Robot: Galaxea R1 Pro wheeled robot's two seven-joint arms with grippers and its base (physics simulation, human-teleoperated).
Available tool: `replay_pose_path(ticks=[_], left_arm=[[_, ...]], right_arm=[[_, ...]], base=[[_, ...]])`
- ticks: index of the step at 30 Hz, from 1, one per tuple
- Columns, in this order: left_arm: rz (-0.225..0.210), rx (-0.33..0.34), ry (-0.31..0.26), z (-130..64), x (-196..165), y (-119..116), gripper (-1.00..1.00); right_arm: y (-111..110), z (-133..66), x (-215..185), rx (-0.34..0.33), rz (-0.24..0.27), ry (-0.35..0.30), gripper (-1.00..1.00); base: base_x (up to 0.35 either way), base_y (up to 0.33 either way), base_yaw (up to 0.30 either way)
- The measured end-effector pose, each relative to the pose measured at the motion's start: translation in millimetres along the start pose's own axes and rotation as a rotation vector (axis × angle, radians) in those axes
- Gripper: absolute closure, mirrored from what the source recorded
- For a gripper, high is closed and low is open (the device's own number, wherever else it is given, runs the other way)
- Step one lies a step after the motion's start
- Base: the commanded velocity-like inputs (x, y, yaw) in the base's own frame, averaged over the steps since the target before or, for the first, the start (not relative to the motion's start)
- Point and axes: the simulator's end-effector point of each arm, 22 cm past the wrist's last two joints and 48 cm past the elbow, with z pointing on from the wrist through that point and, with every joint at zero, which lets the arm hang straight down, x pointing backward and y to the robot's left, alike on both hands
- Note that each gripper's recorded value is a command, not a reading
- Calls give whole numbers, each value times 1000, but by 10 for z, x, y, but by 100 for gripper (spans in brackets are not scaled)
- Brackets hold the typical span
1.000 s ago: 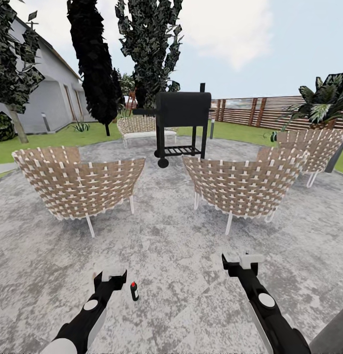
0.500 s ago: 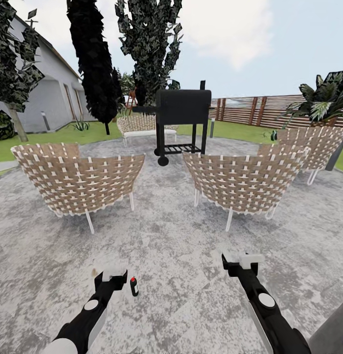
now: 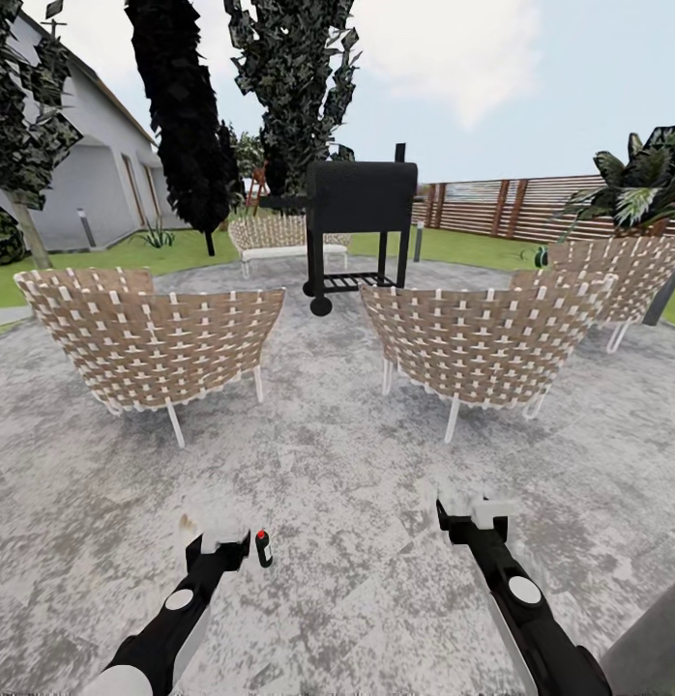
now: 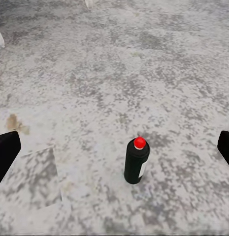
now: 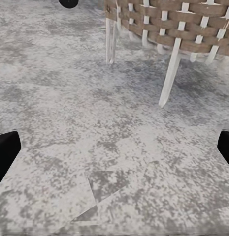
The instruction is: In the garden, pick up the pesticide atomizer on the floor and spray pesticide onto both trees until each tree trunk is fully covered.
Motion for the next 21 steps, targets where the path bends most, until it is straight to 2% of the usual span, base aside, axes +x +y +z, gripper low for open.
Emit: replay_pose_path(ticks=[21], left_arm=[[6, -3, 119, 124, 707, 9, -100]], right_arm=[[48, 109, 696, -8, -3, 119, -100]], base=[[0, 0, 0]])
